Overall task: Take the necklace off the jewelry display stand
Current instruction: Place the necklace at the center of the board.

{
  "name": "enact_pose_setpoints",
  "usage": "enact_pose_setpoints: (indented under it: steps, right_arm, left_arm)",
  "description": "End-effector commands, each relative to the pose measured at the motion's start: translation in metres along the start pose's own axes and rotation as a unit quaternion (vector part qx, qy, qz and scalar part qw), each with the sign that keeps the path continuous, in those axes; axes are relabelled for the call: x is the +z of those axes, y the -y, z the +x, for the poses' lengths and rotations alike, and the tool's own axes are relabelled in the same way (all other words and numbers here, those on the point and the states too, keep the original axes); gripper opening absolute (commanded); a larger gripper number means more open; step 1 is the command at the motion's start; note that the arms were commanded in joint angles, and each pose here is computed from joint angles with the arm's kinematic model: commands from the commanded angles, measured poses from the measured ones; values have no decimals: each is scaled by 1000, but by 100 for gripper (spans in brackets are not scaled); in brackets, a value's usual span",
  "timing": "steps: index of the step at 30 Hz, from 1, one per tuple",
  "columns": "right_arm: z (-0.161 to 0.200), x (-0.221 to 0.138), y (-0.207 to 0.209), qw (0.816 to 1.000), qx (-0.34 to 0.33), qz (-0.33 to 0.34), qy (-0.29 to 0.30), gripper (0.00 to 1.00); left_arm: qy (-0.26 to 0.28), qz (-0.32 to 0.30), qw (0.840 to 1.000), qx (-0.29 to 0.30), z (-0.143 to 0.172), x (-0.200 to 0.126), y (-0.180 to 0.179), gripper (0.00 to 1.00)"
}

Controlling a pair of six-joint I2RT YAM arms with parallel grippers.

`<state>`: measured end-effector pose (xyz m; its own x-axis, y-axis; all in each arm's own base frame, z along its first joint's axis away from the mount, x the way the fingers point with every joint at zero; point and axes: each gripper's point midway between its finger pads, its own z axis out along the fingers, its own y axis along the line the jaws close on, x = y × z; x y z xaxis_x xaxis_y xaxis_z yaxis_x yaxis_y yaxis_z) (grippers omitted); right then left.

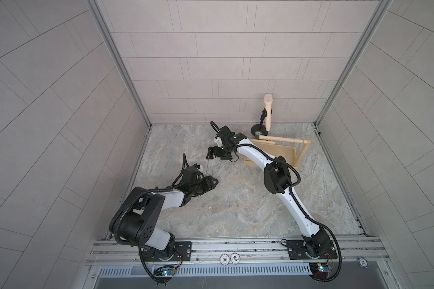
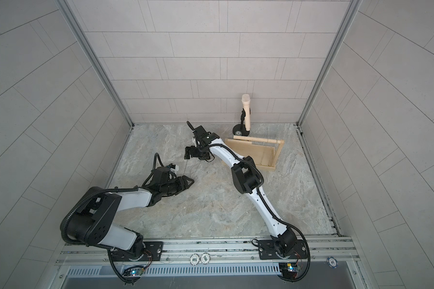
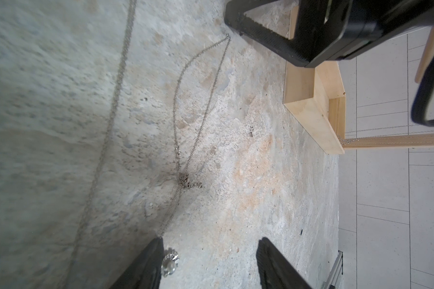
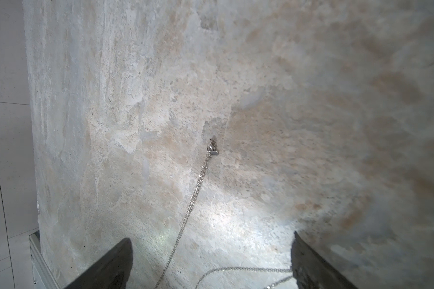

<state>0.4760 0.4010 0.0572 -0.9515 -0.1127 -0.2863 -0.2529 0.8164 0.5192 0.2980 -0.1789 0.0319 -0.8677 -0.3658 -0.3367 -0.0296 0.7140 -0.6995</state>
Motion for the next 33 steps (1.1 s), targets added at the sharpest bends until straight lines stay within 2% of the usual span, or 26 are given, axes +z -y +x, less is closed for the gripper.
enact_pose_setpoints:
  steps: [1, 15, 22, 33]
  right_arm:
    - [-1, -25, -25, 1000, -20, -12, 9, 100]
    - [21, -25, -38, 999, -30, -11, -7, 100]
    - [31, -9, -23, 1000, -19, 3, -20, 100]
    - [23, 9, 3, 1000, 2, 15, -21, 100]
  left_arm:
    - [-61, -90, 993, -43, 42, -4, -51, 65]
    - [-62, -86, 993, -41, 41, -3, -49, 65]
    - [-59, -88, 994, -42, 41, -3, -50, 65]
    - [-60, -90, 993, -45, 44, -5, -53, 65]
